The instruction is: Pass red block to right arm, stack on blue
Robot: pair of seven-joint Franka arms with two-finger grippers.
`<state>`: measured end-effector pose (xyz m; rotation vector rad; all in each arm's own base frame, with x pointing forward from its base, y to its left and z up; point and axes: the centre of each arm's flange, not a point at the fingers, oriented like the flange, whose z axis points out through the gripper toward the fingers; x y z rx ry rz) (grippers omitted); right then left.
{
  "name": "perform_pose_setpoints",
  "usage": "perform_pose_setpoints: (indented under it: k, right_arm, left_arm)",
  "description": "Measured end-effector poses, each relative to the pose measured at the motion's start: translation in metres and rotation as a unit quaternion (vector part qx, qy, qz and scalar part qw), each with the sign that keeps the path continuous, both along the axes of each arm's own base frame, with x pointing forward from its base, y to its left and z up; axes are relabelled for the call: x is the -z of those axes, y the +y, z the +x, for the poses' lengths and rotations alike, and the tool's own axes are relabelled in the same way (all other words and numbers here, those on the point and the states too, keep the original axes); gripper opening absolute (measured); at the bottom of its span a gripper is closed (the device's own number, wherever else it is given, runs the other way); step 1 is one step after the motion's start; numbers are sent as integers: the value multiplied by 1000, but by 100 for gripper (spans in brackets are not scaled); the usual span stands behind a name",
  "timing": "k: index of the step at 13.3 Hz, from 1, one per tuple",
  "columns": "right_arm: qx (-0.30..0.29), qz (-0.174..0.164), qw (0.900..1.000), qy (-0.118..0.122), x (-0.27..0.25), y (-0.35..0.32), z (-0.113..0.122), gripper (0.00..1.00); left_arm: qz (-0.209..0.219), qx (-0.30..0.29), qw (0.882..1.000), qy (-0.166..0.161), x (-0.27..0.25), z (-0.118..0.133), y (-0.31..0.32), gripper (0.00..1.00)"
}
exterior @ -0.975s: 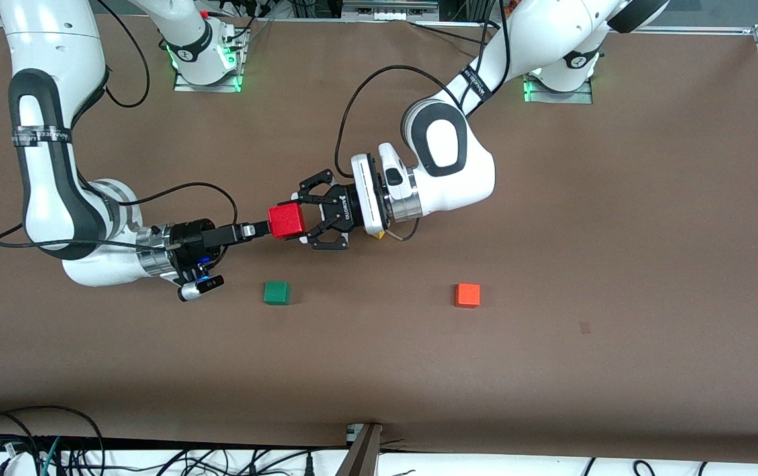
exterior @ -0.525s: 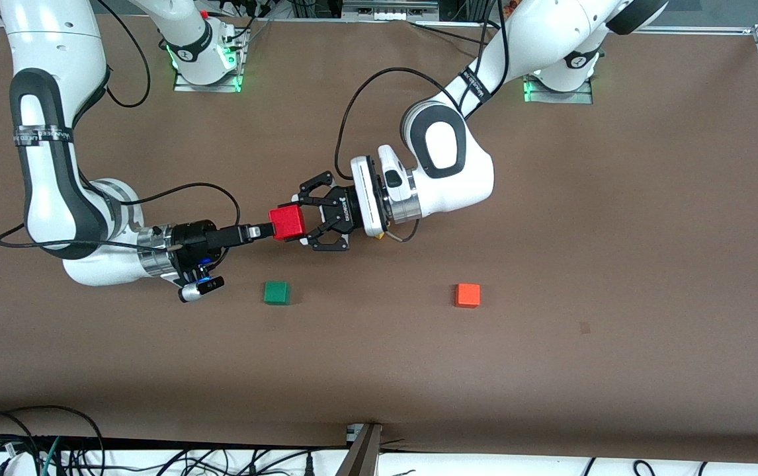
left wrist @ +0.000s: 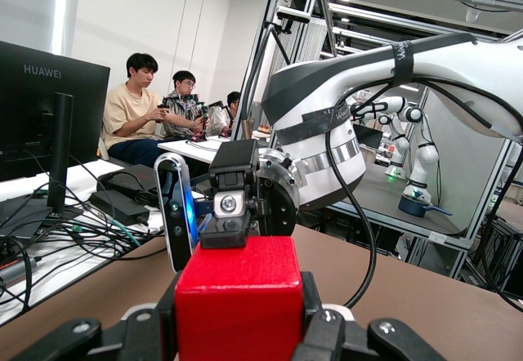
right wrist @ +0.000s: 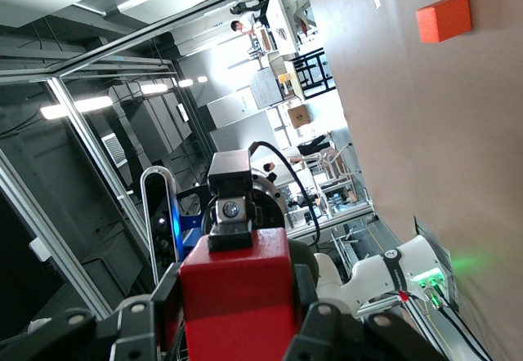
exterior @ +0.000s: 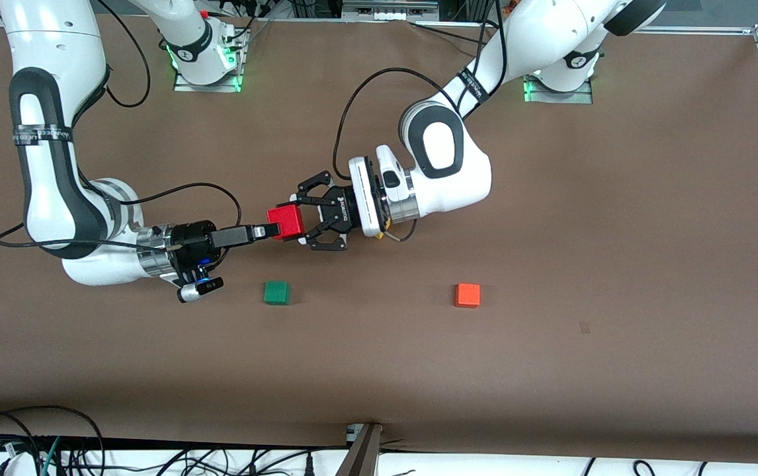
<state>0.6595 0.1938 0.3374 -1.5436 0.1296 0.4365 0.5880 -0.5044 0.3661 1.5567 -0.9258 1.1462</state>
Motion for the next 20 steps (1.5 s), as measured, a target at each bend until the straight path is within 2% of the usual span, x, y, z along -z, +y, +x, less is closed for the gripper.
perform_pose_setpoints:
  k: [2, 5, 6, 7, 10, 13, 15, 18, 19, 20]
  right_arm:
    - [1, 2, 1000, 0, -1, 0, 0, 57]
    - [8, 7, 1000, 1, -2, -4, 2, 57]
    - [9, 7, 1000, 0, -5, -5, 4, 57]
    - [10, 5, 1000, 0, -11, -7, 7, 57]
    - [13, -20, 1000, -4, -34, -30, 20, 57]
    - [2, -97, 995, -24, -43, -72, 24, 57]
    - [-10, -167, 985, -39, -49, -104, 23, 57]
    - [-38, -287, 956, -47, -51, -154, 14, 57]
    - [-50, -331, 941, -52, -51, -165, 11, 57]
    - [-59, -379, 922, -63, -54, -173, 11, 57]
  left_arm:
    - [-1, 0, 1000, -1, -1, 1, 0, 56]
    - [0, -2, 1000, -4, -1, 2, 2, 81]
    - [1, -4, 1000, -4, -1, 4, 4, 95]
    - [0, -5, 1000, -4, -1, 5, 6, 100]
    - [-5, -13, 1000, -3, -11, 14, 16, 100]
    - [1, -19, 999, -30, -32, 30, 40, 100]
    - [9, -19, 999, -39, -39, 39, 56, 100]
    - [14, -25, 998, -52, -50, 52, 79, 100]
    - [12, -22, 998, -55, -54, 57, 86, 100]
    - [11, -11, 998, -53, -55, 61, 92, 100]
